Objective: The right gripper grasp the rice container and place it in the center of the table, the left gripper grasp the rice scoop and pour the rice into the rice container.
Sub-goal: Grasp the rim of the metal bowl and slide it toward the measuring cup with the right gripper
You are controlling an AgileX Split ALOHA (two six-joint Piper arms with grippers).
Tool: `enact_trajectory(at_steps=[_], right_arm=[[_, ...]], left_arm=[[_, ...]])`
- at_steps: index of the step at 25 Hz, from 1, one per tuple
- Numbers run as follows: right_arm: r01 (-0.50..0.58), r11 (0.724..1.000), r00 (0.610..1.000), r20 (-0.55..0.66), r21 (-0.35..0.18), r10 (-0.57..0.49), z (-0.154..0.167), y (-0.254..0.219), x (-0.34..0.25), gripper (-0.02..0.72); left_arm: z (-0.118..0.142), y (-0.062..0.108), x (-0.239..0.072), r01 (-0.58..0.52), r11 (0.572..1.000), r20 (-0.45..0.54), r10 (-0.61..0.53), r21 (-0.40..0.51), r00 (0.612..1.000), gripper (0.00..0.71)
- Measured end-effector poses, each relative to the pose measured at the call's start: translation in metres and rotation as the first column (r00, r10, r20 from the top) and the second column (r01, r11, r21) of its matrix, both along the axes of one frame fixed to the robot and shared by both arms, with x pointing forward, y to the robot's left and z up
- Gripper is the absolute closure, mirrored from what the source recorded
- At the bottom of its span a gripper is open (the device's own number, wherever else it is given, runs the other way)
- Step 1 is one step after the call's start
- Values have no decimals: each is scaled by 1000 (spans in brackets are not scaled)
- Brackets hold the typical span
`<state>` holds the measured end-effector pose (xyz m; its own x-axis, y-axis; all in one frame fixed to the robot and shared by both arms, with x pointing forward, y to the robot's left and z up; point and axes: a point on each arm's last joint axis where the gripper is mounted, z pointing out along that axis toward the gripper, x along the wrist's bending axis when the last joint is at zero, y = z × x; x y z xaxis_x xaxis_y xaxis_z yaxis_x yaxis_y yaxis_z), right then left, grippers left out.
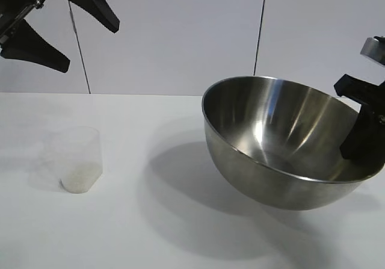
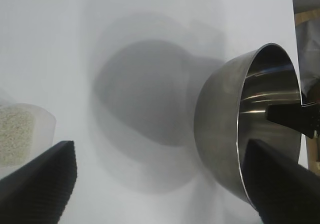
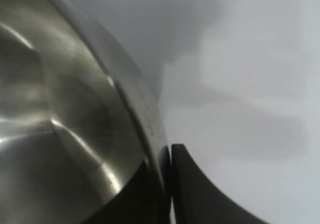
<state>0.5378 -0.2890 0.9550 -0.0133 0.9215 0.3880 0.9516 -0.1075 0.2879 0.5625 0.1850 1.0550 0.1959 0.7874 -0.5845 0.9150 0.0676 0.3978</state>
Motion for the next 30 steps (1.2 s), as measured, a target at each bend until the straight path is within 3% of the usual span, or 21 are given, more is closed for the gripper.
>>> enact_trajectory(at_steps=[7,21,30], right_arm=[[-66,997,996,51,-32,68,24,33,26,694],[-192,981,981,-28,-39,191,-16,95,62,694],[-253,960,967,-7,-118,254,-21,104,67,694]], left_arm=[[0,0,0,0,1000,0,0,-1,1000,61],[0,0,0,0,1000,0,0,-1,1000,61],[0,0,0,1,1000,2,-1,0,1000,61]])
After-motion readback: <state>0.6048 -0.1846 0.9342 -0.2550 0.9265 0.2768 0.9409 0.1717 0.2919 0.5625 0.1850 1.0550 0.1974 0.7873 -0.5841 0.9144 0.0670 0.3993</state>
